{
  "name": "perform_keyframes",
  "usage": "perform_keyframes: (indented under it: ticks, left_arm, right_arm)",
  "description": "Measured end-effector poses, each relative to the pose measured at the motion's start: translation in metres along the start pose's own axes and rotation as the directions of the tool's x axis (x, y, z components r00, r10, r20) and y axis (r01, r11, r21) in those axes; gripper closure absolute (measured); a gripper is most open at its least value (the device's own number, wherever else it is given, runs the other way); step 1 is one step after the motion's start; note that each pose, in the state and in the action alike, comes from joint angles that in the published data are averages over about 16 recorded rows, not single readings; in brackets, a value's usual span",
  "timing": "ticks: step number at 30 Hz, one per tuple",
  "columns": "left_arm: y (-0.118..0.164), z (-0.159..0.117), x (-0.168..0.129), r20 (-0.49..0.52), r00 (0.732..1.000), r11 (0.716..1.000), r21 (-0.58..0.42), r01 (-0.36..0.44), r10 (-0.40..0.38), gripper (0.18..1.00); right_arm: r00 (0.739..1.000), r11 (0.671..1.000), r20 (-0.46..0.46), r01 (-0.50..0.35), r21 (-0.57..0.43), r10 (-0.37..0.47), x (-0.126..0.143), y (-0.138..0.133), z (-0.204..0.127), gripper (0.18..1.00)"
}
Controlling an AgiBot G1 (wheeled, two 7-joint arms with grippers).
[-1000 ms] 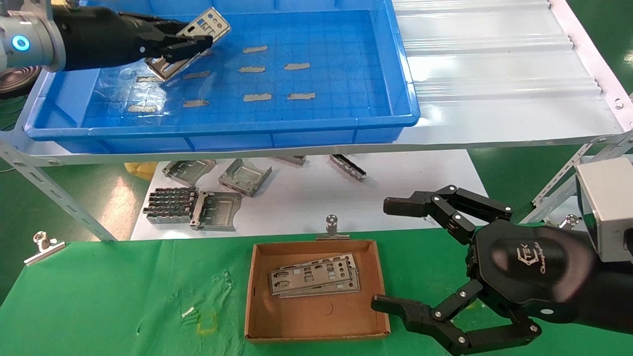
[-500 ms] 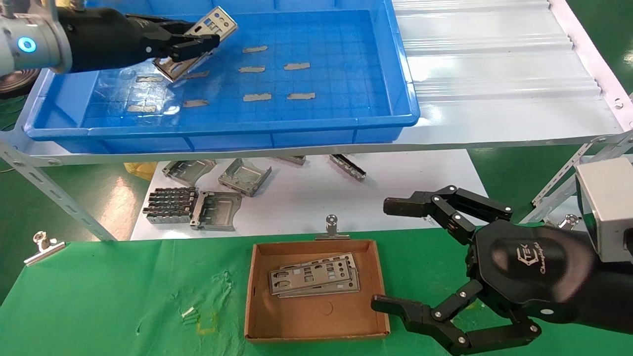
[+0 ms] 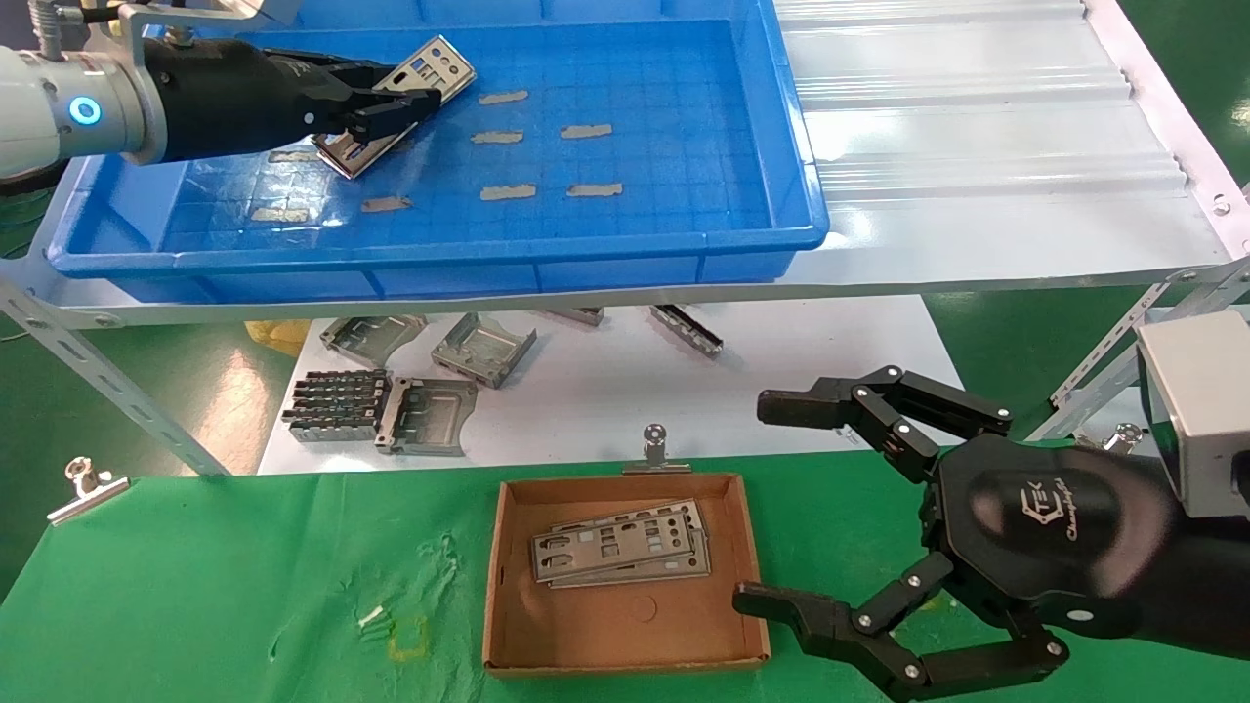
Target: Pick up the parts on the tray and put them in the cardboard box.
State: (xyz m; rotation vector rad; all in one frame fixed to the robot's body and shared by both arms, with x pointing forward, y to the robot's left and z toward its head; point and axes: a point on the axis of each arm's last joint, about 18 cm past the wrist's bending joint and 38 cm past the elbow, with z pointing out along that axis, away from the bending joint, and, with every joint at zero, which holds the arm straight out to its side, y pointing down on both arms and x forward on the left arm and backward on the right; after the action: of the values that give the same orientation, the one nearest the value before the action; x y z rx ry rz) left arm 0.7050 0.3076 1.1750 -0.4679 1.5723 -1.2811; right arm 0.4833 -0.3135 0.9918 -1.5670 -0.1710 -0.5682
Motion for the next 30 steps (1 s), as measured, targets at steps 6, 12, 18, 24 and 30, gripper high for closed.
perform_keyframes:
  ticks: [6, 12, 18, 24, 30]
  left_arm:
    - [0.0011, 0.0009, 0.0007, -0.001, 1.0, 1.0, -0.003, -0.002, 0.002, 0.746]
    - [0.0018, 0.0017, 0.0015, -0.002, 1.0, 1.0, -0.003, -0.005, 0.005, 0.747]
    - [0.0018, 0.0023, 0.0018, -0.001, 1.0, 1.0, -0.004, -0.015, 0.015, 0.756]
    - [-0.0007, 0.0025, 0.0019, -0.001, 0.999, 0.999, 0.0, -0.046, 0.046, 0.764]
    - [-0.0037, 0.002, 0.0024, -0.005, 0.997, 0.997, 0.01, -0.08, 0.08, 0.765]
  right_arm:
    - [1.0, 1.0, 0.0, 0.0, 0.0, 0.0, 0.0, 0.0, 0.0, 0.179]
    - [1.0, 1.0, 0.0, 0.0, 0.0, 0.0, 0.0, 0.0, 0.0, 0.179]
    - [1.0, 1.0, 0.0, 0.0, 0.0, 0.0, 0.0, 0.0, 0.0, 0.179]
    - [1.0, 1.0, 0.0, 0.0, 0.0, 0.0, 0.0, 0.0, 0.0, 0.179]
    - [1.0, 1.0, 0.0, 0.0, 0.0, 0.0, 0.0, 0.0, 0.0, 0.179]
